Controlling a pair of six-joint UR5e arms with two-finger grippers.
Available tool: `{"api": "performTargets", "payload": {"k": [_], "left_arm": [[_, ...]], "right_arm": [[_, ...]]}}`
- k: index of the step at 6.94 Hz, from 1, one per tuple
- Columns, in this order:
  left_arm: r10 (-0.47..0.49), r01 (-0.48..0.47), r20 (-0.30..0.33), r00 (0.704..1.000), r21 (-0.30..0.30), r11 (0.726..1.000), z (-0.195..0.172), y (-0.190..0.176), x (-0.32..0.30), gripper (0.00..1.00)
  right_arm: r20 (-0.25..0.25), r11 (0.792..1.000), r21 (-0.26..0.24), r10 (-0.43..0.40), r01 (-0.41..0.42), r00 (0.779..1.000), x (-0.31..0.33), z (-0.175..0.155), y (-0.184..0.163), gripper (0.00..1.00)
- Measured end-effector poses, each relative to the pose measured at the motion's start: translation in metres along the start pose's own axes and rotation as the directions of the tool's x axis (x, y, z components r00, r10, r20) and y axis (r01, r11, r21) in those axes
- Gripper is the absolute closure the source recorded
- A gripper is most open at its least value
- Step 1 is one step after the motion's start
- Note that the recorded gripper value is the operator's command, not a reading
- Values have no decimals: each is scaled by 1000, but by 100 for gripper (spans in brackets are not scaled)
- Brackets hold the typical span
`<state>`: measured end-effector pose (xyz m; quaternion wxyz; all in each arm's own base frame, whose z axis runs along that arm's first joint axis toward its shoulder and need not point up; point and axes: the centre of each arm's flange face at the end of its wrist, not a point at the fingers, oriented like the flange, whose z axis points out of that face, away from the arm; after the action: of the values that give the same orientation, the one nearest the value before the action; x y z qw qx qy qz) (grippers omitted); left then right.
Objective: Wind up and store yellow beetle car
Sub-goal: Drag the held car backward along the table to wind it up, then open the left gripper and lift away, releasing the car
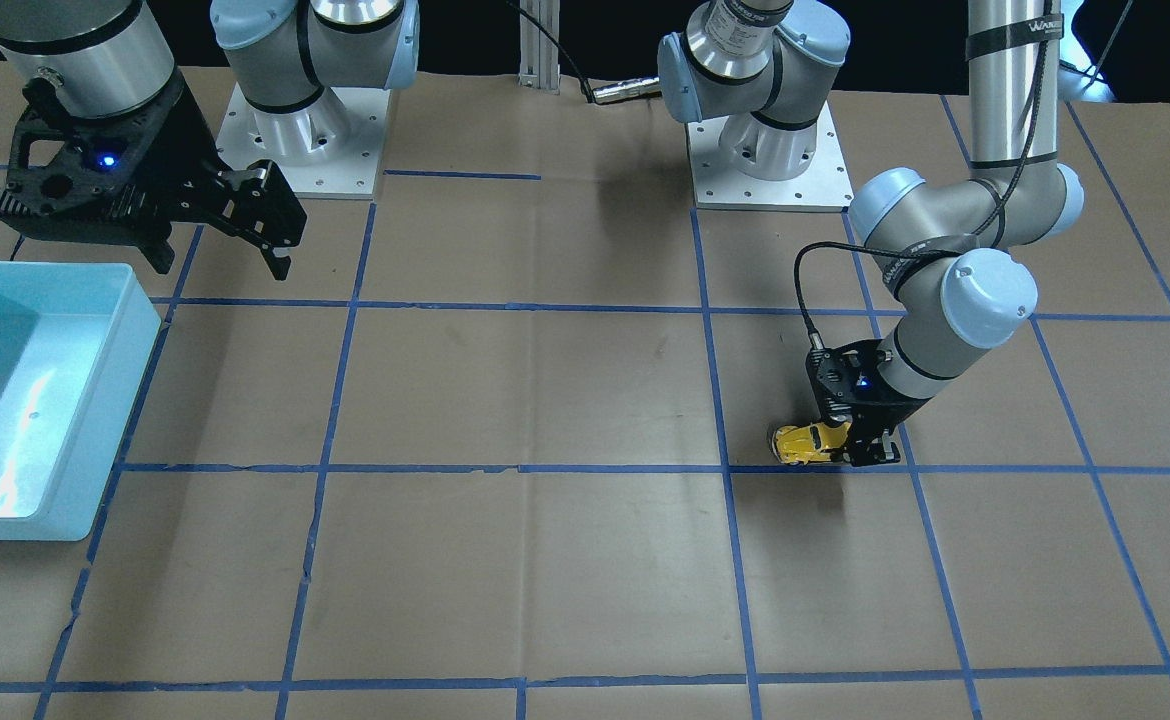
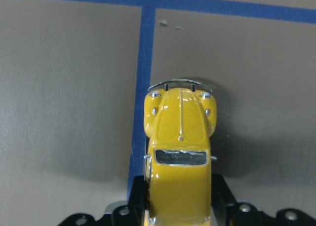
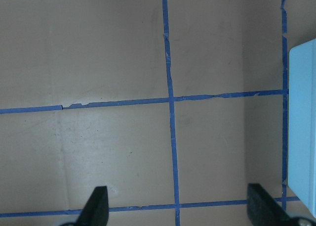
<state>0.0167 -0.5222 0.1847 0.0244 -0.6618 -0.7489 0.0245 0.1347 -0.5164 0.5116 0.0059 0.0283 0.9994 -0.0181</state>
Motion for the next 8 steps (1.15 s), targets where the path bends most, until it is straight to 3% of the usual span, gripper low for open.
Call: {"api": "performTargets", "payload": {"k": [1,2,3,8], "left_arm": [[-11,11,1,1000,2,1000,0,6,-1,66],[-18,18,2,1000,1,1000,-1,10,-1,28],[-21,21,3,1000,-1,1000,-1,11,-1,0],[-23,23,8,1000,-2,1000,-5,12,-1,0]], "right_arm": [[0,1000,0,-1,1,1000,0,0,0,0],[0,1000,0,-1,1,1000,0,0,0,0],[0,1000,-1,-1,1,1000,0,0,0,0],[0,1000,-2,-2,2,1000,-1,1,0,0]]}}
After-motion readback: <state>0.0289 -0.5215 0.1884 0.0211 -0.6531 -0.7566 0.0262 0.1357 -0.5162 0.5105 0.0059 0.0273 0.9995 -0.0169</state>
